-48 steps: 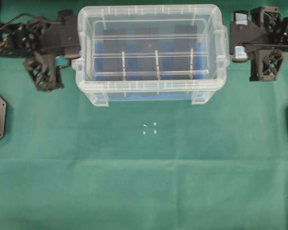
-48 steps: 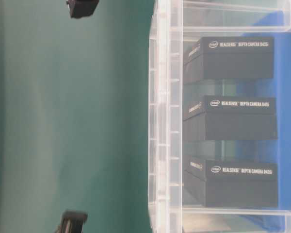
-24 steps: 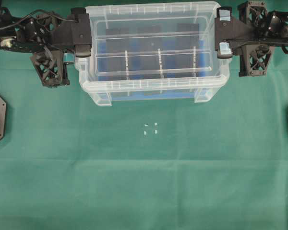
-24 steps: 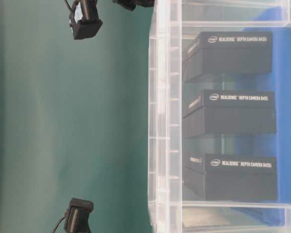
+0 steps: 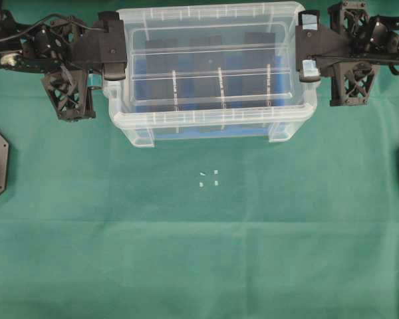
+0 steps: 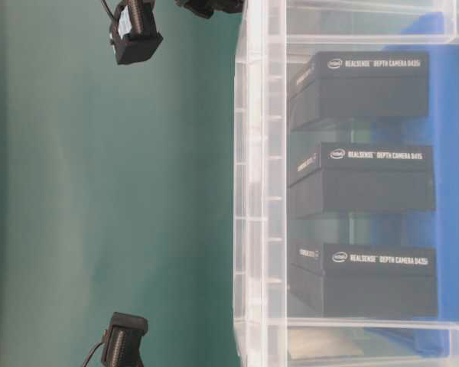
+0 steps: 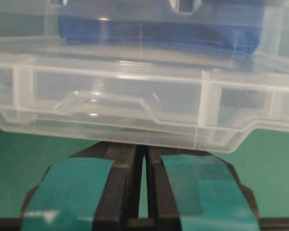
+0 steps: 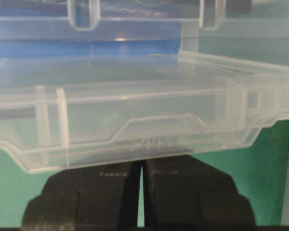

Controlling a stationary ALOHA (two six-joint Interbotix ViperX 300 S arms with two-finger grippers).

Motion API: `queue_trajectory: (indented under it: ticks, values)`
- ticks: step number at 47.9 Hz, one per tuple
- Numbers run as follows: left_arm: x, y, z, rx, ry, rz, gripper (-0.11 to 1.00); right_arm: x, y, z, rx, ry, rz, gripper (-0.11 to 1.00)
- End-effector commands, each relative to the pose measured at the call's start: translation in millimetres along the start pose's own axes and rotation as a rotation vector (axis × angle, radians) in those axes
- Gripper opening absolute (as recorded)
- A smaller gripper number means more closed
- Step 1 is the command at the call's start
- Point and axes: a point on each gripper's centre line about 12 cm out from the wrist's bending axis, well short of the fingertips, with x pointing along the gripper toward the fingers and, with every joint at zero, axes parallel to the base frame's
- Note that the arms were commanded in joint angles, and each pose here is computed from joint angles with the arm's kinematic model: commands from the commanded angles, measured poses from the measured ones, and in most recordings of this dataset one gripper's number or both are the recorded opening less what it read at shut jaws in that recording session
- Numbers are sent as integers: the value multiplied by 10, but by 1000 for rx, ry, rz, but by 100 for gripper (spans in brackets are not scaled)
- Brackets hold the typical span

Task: Clamp the lid of the box with both arms, then lift and open it.
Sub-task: 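Move both grippers onto the lid's left and right edges and clamp, then lift the clamped lid with both grippers and pull it toward the front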

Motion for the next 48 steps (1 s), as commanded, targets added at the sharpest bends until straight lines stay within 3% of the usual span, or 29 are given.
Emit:
queue_trajectory:
  ticks: [1,30,48]
  values:
    - [-98,25,147,-2,-57,12,1,-80,133,277,-33,-73,18,0]
    - [-296,36,249,2,-75,14,1,-225,102,404,-35,-86,14,0]
    - [-429,40,315,8,-83,14,1,-512,79,503,-38,-130,2,0]
